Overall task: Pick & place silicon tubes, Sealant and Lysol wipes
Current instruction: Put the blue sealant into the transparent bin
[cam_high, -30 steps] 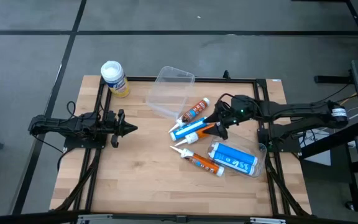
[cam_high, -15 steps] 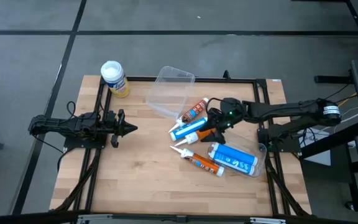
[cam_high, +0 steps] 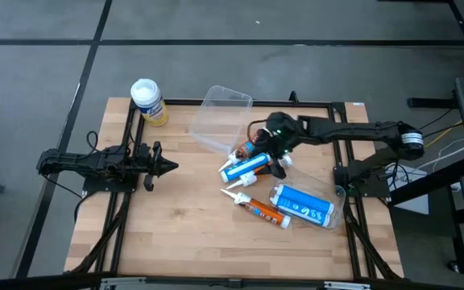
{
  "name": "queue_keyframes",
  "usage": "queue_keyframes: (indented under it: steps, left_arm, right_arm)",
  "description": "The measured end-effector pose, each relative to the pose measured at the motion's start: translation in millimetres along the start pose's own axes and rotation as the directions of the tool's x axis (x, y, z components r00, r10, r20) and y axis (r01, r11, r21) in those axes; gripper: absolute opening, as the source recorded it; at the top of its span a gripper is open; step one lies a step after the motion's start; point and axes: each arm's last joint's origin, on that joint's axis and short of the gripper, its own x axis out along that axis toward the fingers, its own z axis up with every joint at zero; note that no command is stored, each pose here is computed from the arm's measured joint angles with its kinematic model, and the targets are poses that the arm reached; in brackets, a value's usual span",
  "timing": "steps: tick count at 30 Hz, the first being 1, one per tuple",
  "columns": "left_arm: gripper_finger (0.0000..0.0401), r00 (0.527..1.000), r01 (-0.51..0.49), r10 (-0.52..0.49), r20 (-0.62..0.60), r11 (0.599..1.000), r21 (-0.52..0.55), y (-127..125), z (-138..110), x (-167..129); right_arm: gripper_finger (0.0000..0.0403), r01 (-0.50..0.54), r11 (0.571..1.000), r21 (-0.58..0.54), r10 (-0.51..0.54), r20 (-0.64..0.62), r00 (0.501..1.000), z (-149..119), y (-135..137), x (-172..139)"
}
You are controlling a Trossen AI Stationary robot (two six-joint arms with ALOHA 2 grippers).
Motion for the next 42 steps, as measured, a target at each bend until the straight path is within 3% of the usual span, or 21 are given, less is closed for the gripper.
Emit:
queue_keyframes:
  steps: [5, 10, 19, 24, 28, 34, 38, 42]
  left_arm:
    - [0.0009, 1.0, 0.0, 0.0, 0.0, 1.0, 0.0, 0, 0, 0]
    - [0.0006, 1.0, 0.0, 0.0, 0.0, 1.0, 0.0, 0, 0, 0]
    - [0.001, 1.0, 0.0, 0.0, 0.0, 1.0, 0.0, 0, 0, 0]
    - [0.0007, 1.0, 0.0, 0.0, 0.0, 1.0, 0.0, 0, 0, 0]
    - [0.0007, 1.0, 0.0, 0.0, 0.0, 1.0, 0.0, 0, 0, 0]
    - [0.001, 1.0, 0.0, 0.0, 0.0, 1.0, 0.0, 0, 0, 0]
    - [0.0007, 1.0, 0.0, 0.0, 0.0, 1.0, 0.0, 0, 0, 0]
    - [0.0007, 1.0, 0.0, 0.0, 0.0, 1.0, 0.0, 0, 0, 0]
  right_arm:
    - [0.0337, 0.112, 0.989, -0.095, -0.124, -0.138, 0.983, 13, -19, 11]
    - [0.0337, 0.2, 0.962, -0.188, -0.252, -0.324, 0.912, 12, -36, 32]
    - [0.0337, 0.184, 0.963, -0.197, -0.254, -0.44, 0.861, 0, -50, 60]
    - [0.0337, 0.225, 0.96, -0.166, -0.278, -0.478, 0.833, -5, -54, 62]
    - [0.0337, 0.204, 0.941, -0.269, -0.309, -0.444, 0.841, -4, -57, 64]
    - [0.0337, 0.204, 0.942, -0.268, -0.309, -0.447, 0.839, -5, -57, 64]
    - [0.0337, 0.247, 0.944, -0.217, -0.321, -0.448, 0.835, -5, -57, 64]
    - [0.0337, 0.312, 0.917, -0.249, -0.395, -0.452, 0.8, -16, -60, 70]
